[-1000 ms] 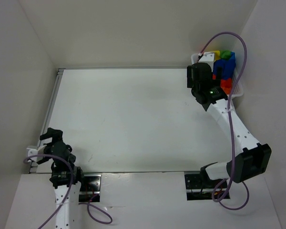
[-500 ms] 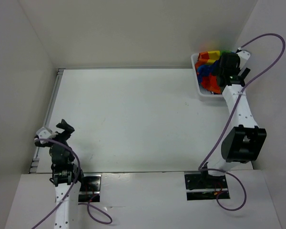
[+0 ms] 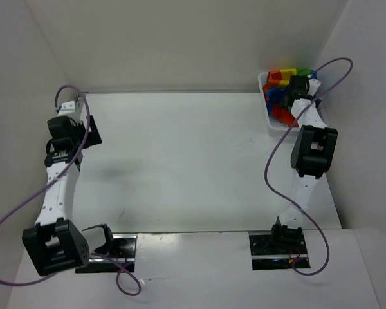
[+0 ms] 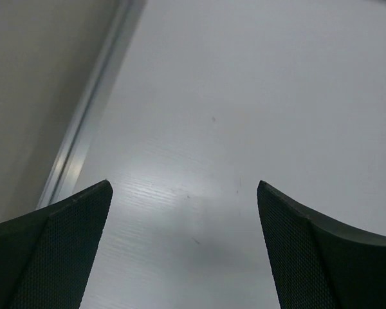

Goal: Fold and stack the shorts
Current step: Grab the shorts from the pile

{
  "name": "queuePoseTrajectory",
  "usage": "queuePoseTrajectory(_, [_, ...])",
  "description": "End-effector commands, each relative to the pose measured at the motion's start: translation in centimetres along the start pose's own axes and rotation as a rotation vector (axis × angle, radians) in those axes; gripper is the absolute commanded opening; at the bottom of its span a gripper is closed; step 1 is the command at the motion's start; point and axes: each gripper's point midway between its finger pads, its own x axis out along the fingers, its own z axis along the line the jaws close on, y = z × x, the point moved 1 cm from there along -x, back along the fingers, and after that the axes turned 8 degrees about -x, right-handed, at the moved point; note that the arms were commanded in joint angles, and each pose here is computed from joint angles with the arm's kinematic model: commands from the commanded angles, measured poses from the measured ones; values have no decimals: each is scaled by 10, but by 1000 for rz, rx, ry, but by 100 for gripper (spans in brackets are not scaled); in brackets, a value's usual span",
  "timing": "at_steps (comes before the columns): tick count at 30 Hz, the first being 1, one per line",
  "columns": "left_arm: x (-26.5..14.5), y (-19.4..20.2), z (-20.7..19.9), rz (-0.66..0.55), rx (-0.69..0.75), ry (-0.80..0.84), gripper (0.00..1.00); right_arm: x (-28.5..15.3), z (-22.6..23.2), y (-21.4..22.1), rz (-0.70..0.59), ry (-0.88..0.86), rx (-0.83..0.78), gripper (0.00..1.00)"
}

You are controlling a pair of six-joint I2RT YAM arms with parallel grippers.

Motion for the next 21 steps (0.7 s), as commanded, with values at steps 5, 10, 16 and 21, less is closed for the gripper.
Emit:
queuePoseTrajectory(5, [7, 79, -8, 520, 232, 135, 100, 9, 13, -21, -62, -64, 39, 77])
queuePoseTrajectory(10, [16, 88, 7, 642, 413, 56, 100, -25, 1, -62, -199, -41, 60, 13])
queuePoseTrajectory(16, [43, 86, 11, 702, 474, 39, 100, -117, -4, -144, -444, -38, 85, 0])
queuePoseTrajectory(21, [73, 87, 5, 759, 479, 62, 100, -263, -6, -230, -734, -121, 136, 0])
